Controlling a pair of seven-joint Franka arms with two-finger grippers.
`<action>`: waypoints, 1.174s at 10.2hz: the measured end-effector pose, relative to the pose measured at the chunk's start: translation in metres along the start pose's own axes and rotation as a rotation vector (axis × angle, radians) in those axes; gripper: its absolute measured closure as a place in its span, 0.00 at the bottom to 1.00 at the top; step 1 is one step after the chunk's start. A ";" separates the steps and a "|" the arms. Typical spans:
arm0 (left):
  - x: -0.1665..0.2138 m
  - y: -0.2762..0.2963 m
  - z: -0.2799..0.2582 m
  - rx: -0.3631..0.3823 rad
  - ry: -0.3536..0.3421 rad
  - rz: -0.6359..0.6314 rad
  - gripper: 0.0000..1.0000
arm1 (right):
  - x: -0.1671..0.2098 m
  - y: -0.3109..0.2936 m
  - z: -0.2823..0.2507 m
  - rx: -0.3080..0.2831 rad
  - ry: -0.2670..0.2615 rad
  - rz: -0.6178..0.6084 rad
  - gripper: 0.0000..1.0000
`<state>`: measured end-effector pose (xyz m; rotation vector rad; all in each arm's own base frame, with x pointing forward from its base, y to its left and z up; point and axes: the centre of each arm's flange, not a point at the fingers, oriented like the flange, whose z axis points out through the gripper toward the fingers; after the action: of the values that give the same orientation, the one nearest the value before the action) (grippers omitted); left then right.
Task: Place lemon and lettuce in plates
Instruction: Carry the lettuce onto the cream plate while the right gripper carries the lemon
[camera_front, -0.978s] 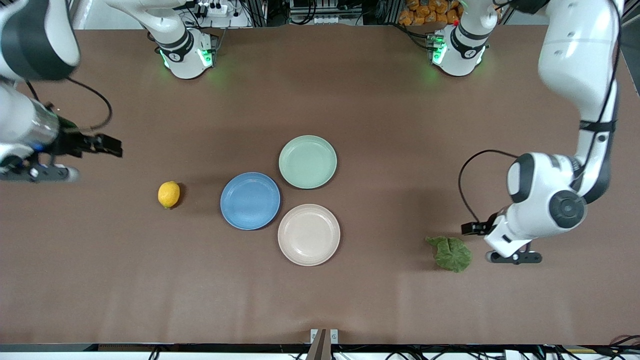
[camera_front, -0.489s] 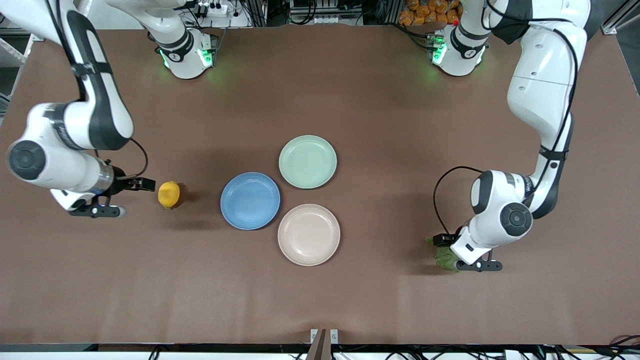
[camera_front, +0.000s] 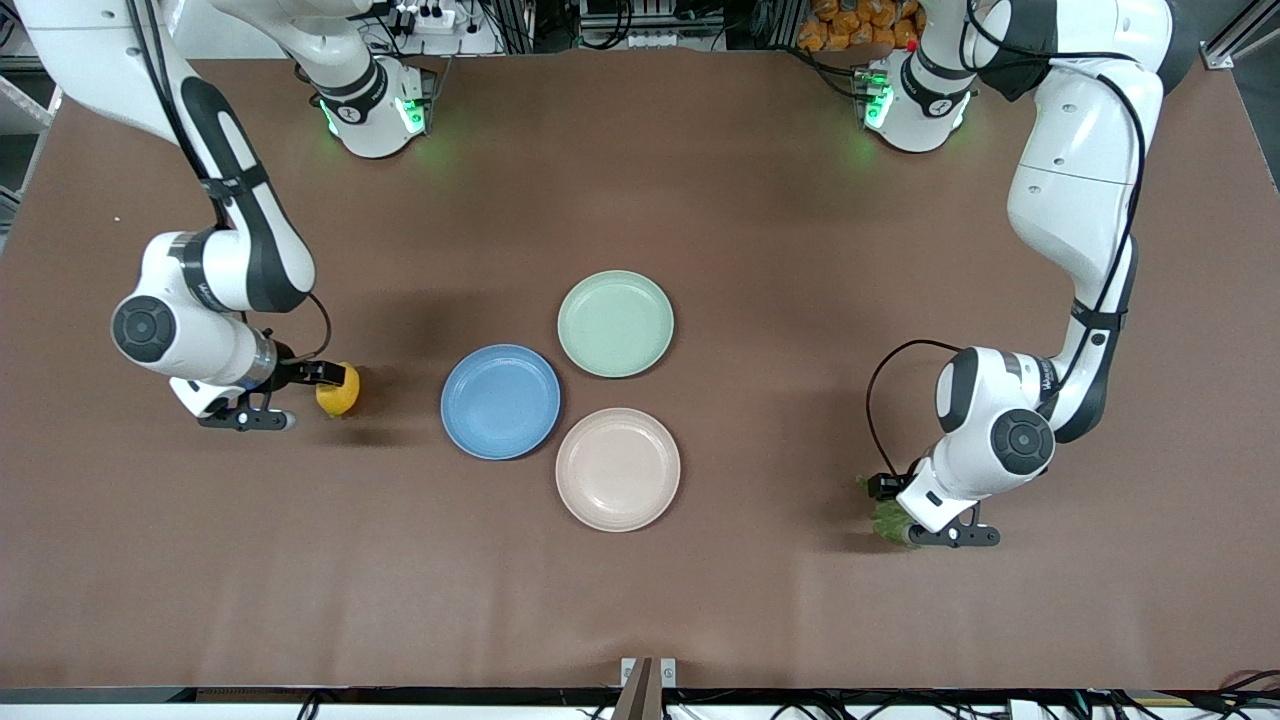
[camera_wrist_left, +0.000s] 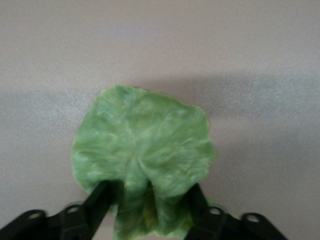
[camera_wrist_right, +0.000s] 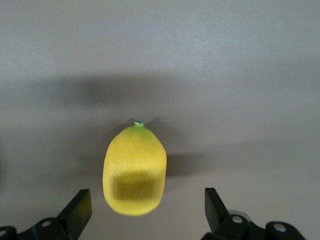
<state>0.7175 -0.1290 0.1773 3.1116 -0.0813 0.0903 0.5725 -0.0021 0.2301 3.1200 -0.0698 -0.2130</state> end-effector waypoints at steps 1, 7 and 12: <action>0.000 0.006 -0.002 0.001 0.004 0.011 0.51 | -0.001 -0.001 0.010 0.001 0.004 -0.002 0.00; -0.006 0.099 -0.054 0.030 0.030 0.019 0.96 | 0.002 -0.007 0.042 0.005 0.005 -0.011 0.07; -0.070 0.293 -0.126 -0.082 0.098 -0.056 0.96 | 0.013 -0.024 0.020 0.026 -0.021 -0.009 0.36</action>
<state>0.6253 -0.4144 0.3069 3.0187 0.0042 0.2315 0.5832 0.0213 0.2080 3.1452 -0.0600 -0.2463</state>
